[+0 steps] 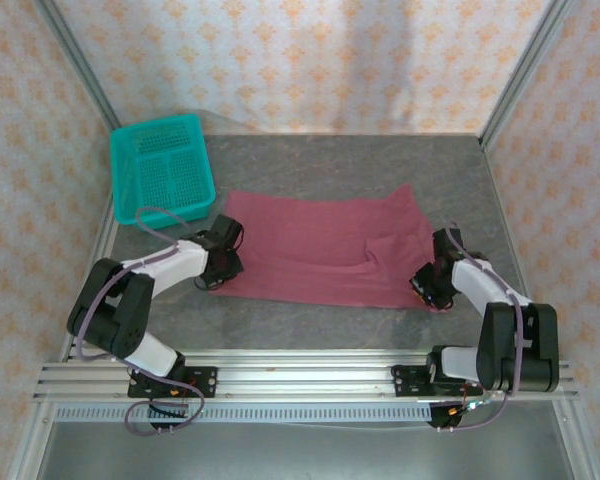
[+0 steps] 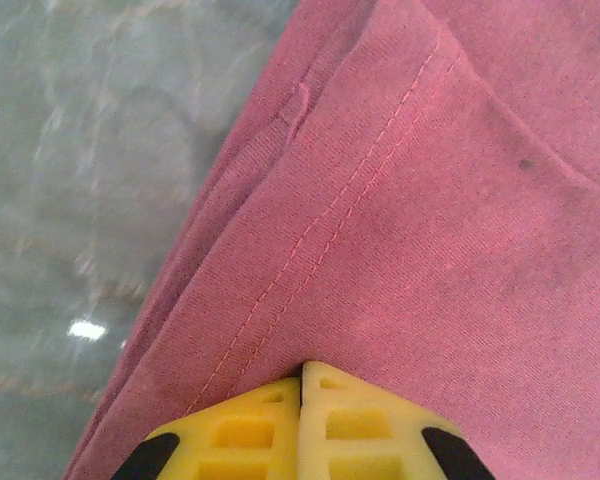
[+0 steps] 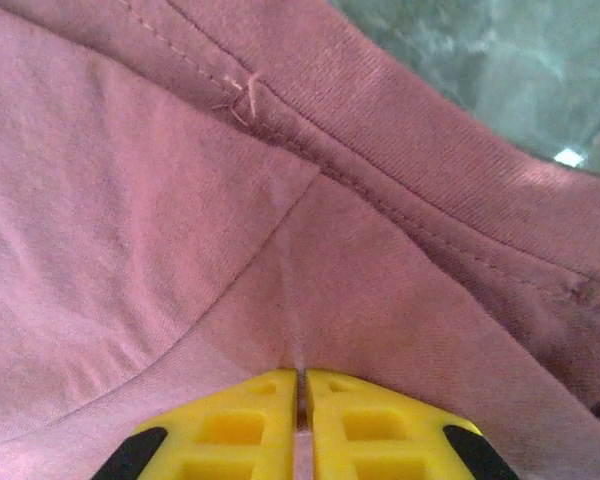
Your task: Fold and stack the t-shirts
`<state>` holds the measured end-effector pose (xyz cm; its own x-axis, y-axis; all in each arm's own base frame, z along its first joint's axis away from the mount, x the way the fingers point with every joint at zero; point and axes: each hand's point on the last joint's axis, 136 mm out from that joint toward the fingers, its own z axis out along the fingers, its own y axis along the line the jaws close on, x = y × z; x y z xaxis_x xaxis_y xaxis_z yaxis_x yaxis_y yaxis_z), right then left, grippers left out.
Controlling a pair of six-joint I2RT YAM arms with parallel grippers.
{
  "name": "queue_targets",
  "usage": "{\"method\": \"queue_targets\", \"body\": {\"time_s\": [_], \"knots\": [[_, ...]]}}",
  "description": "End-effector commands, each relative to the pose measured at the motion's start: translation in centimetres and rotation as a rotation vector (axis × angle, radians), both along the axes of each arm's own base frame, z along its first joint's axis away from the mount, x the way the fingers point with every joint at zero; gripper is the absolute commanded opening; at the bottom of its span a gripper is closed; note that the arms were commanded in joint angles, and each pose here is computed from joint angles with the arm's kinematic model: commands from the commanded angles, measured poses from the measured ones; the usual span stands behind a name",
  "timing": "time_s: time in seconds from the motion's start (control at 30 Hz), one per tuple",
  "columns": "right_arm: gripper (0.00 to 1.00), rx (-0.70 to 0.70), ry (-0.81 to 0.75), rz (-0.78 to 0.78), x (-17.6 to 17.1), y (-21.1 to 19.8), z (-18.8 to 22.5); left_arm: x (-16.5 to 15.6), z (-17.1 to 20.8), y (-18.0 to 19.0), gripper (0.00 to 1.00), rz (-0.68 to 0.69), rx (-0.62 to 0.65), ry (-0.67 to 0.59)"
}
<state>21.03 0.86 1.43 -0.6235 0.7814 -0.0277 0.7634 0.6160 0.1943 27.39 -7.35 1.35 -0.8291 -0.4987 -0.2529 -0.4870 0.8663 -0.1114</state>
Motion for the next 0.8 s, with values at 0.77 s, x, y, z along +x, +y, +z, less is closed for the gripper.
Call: {"method": "queue_targets", "body": {"time_s": [0.77], "knots": [[0.12,-0.112,0.180,-0.052,-6.1,-0.5,1.4,-13.0,-1.4,3.3,0.09,0.109,0.008,0.217]]}}
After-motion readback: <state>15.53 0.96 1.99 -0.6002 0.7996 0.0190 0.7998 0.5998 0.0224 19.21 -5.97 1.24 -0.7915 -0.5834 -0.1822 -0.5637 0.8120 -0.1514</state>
